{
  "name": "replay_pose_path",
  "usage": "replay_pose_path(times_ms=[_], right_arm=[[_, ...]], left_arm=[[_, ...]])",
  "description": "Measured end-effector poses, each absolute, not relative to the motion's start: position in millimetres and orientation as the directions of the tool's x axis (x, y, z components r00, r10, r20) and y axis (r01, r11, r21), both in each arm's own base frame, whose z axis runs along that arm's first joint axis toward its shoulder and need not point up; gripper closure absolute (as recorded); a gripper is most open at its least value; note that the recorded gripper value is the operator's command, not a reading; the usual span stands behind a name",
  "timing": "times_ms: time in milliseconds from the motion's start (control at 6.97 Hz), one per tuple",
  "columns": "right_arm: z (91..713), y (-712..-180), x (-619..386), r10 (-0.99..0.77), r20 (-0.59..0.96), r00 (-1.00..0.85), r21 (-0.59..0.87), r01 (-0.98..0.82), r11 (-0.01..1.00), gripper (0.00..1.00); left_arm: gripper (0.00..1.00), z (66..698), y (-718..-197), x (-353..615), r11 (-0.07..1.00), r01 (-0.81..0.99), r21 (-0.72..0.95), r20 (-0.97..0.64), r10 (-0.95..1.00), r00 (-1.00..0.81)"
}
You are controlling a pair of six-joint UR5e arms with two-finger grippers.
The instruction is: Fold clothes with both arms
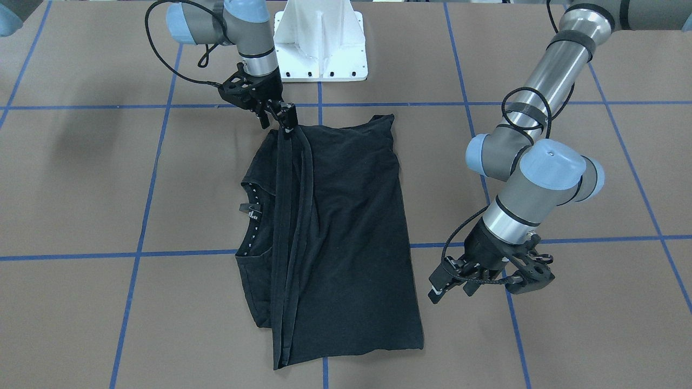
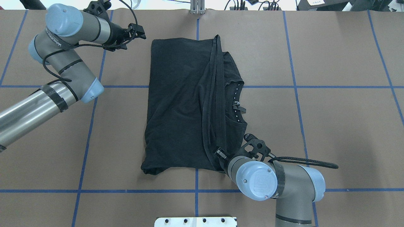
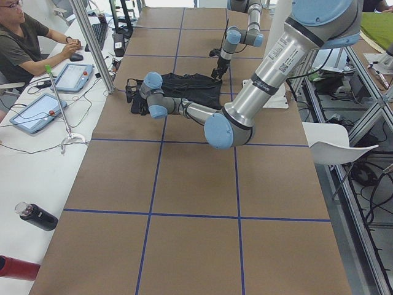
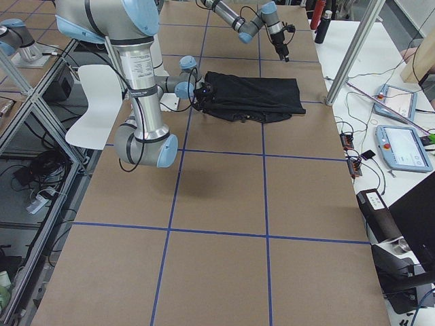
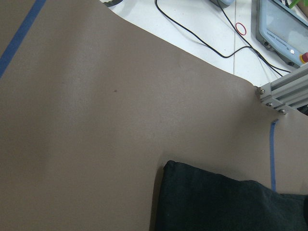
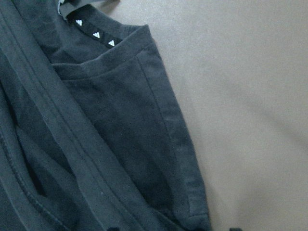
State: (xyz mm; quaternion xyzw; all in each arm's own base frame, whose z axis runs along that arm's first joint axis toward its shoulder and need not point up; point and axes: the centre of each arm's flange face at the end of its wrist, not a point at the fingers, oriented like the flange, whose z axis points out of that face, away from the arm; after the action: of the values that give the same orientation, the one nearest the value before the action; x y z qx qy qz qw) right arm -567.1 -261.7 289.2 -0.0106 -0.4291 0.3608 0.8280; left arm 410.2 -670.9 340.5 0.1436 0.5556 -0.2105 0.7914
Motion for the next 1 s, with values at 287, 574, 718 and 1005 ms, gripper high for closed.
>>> replay_pose_path(times_ms=[287, 574, 718, 1005], right_arm=[[289.3, -261.8, -567.7, 0.606, 0.703, 0.372, -0.327, -0.588, 0.740, 0.85], [288.5, -261.9, -568.2, 0.607, 0.703, 0.371, -0.327, -0.588, 0.739, 1.00], [288.6, -262.0, -567.9, 0.607, 0.703, 0.371, -0.328, -0.588, 0.740, 1.00], [283.1, -263.0, -562.0, 0.606, 0.708, 0.361, -0.335, -0.584, 0.739, 1.00]], left_arm=[[0.00, 340.6, -670.8, 410.3, 0.870, 0.492, -0.007, -0.940, -0.174, 0.294], [0.00, 342.8, -670.3, 409.9, 0.870, 0.493, -0.009, -0.939, -0.177, 0.294], [0.00, 342.6, -669.8, 409.5, 0.870, 0.493, -0.009, -0.940, -0.176, 0.294], [0.00, 340.2, -668.3, 408.2, 0.870, 0.494, -0.007, -0.942, -0.172, 0.290]])
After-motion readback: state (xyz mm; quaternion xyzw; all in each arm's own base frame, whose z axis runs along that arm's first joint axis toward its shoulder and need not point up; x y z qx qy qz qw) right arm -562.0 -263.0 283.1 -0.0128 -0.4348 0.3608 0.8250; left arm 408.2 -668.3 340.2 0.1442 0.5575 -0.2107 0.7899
